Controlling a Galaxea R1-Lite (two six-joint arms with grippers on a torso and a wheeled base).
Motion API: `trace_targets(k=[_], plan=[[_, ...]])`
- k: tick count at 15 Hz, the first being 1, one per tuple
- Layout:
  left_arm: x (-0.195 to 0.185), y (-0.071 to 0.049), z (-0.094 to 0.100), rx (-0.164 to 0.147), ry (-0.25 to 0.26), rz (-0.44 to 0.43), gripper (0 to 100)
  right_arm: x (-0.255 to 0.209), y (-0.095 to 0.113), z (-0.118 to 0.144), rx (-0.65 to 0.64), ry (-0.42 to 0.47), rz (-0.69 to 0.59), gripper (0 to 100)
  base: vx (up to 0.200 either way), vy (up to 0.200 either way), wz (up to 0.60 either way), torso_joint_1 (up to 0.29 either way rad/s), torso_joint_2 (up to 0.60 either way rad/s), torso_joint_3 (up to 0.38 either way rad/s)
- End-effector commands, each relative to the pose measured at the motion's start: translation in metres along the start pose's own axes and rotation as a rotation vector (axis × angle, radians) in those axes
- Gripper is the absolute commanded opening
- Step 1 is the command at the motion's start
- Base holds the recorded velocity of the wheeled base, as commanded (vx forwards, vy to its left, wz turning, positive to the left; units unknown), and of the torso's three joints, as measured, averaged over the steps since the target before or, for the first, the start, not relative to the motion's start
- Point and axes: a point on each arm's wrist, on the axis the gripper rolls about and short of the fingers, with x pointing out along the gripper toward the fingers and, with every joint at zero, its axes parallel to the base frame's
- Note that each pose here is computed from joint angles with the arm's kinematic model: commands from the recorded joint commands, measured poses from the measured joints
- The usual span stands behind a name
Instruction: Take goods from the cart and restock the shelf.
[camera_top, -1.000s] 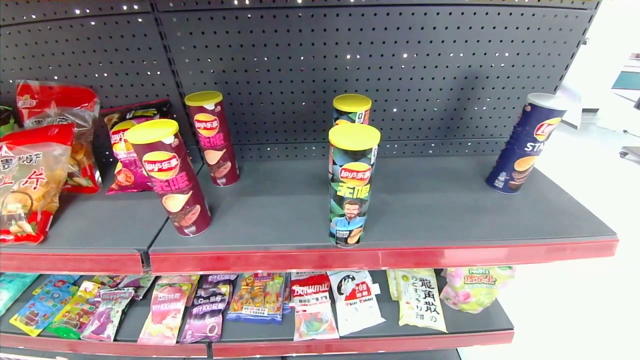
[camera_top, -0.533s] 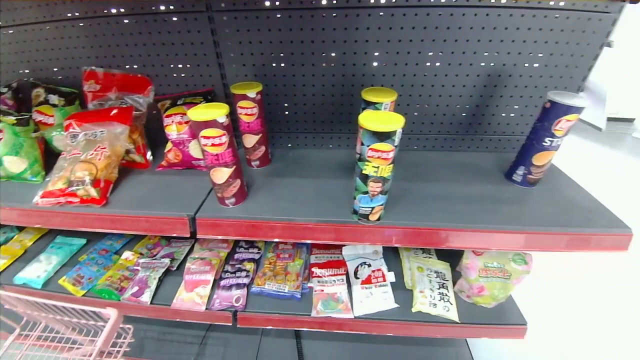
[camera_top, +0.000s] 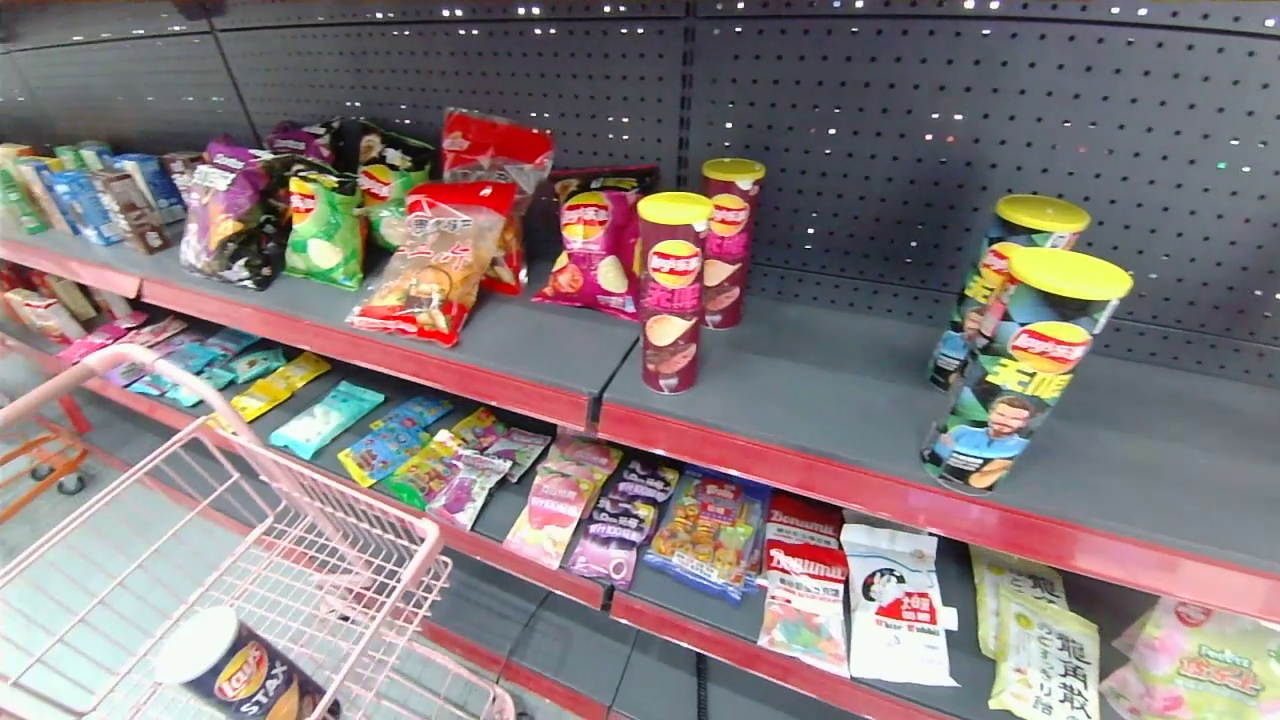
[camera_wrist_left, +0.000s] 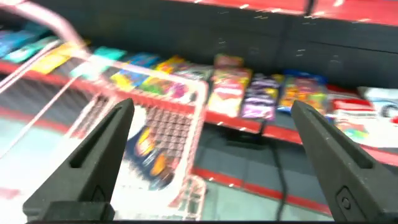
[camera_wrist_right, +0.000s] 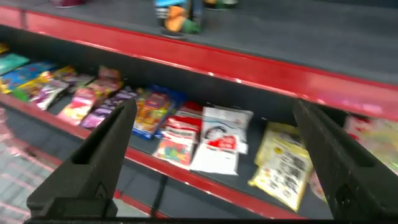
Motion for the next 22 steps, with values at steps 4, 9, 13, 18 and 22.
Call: trace_targets(k=[4,9,13,18,22], plan=[[0.0000,0.0000,0.0000,0.000,0.000,0.000,100,0.0001,0.0000,0.0001,-0.002,0.001,0.001,100,0.000,0.000,0.60,0.001,0.00,0.002],[0.0000,0.0000,0.0000,0.000,0.000,0.000,100,0.0001,0.0000,0.0001,-0.002,0.001,0.001,100,0.000,0.000,0.60,0.002,0.00,0.004],[0.0000,0.0000,0.0002,0.000,-0.001,0.000,100,0.0001,0.0000,0.0001,0.001,0.001,0.003,100,0.000,0.000,0.00,0.000,0.00,0.000],[0.0000,0.0000,0.0002,0.000,-0.001,0.000,100,0.0001,0.0001,0.0001,0.004,0.001,0.001,100,0.000,0.000,0.00,-0.055,0.13,0.081],[0.0000,0.0000,0.0000,0.000,0.000,0.000,100,0.0001,0.0001,0.0001,0.006,0.001,0.001,100,0.000,0.000,0.00,-0.146,0.37,0.220]])
